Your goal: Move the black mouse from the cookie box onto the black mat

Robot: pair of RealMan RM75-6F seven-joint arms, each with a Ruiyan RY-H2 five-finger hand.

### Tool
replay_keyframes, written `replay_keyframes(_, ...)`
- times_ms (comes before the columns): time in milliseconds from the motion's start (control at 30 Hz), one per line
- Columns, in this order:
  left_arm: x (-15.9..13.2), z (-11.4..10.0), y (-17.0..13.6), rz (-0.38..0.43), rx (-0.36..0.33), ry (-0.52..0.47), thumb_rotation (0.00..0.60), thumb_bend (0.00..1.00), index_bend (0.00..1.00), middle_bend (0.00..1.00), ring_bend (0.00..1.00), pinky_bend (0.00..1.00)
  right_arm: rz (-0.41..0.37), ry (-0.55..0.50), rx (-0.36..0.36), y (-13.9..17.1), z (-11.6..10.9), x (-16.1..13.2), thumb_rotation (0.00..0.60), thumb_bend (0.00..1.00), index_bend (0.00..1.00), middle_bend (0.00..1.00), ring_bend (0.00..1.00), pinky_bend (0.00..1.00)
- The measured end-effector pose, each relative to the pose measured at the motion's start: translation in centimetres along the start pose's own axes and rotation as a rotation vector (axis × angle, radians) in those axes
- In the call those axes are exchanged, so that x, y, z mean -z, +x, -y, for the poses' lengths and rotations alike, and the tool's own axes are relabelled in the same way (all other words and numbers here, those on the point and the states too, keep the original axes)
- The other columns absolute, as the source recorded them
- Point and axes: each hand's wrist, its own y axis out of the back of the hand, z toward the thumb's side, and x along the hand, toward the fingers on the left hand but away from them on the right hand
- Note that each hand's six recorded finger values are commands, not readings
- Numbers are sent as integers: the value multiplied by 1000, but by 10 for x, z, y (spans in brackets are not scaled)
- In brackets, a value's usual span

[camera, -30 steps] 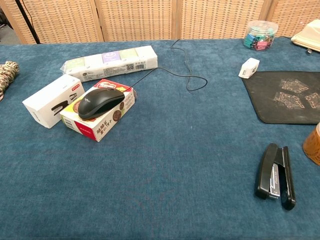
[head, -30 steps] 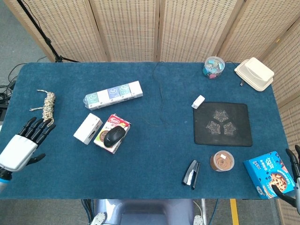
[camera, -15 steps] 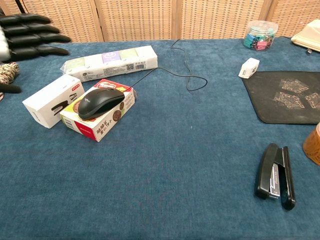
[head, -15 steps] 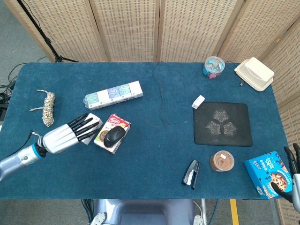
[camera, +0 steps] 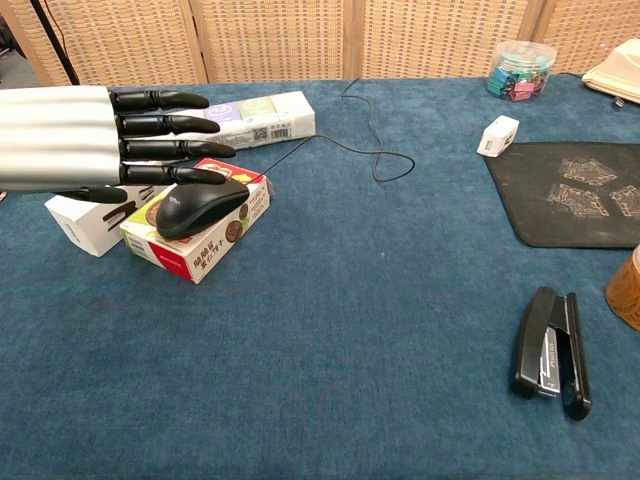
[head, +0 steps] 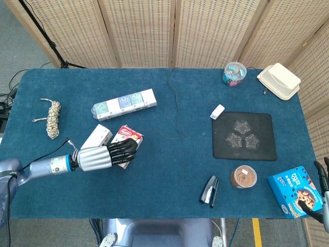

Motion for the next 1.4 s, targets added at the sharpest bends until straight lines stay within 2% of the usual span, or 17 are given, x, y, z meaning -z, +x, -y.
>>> replay_keyframes(367,-7,16,17,39,53,54,600,187,0,0,0,0,8,-15,4,-2,-3,4,600,0,0,0,0,0)
replay_keyframes(900,-18,22,33,86,67,97,600,237,0,0,0,21,6,-30,9,-1,-5,5,600,0,0,0,0,0)
replay_keyframes(967,-19,22,33,87,64,98,600,245,37,7,0,84,3,-33,9,-1,-5,5,600,0,0,0,0,0)
replay_keyframes(1000,-19,22,33,90,64,103,600,249,88,33,7,136,2,-36,8,-1,-5,5,600,0,0,0,0,0)
replay_keyframes(1133,-21,22,32,101,58,110,600,252,317,225,132,271,-2,-41,8,-1,-6,5,600,0,0,0,0,0)
replay_keyframes(1200,-23,19,33,102,46,110,600,255,380,280,181,302,-4,-43,8,-1,-6,4,600,0,0,0,0,0)
replay_keyframes(1400,-28,22,33,122,54,121,600,261,454,340,239,355,-7,-46,4,0,-6,4,600,0,0,0,0,0)
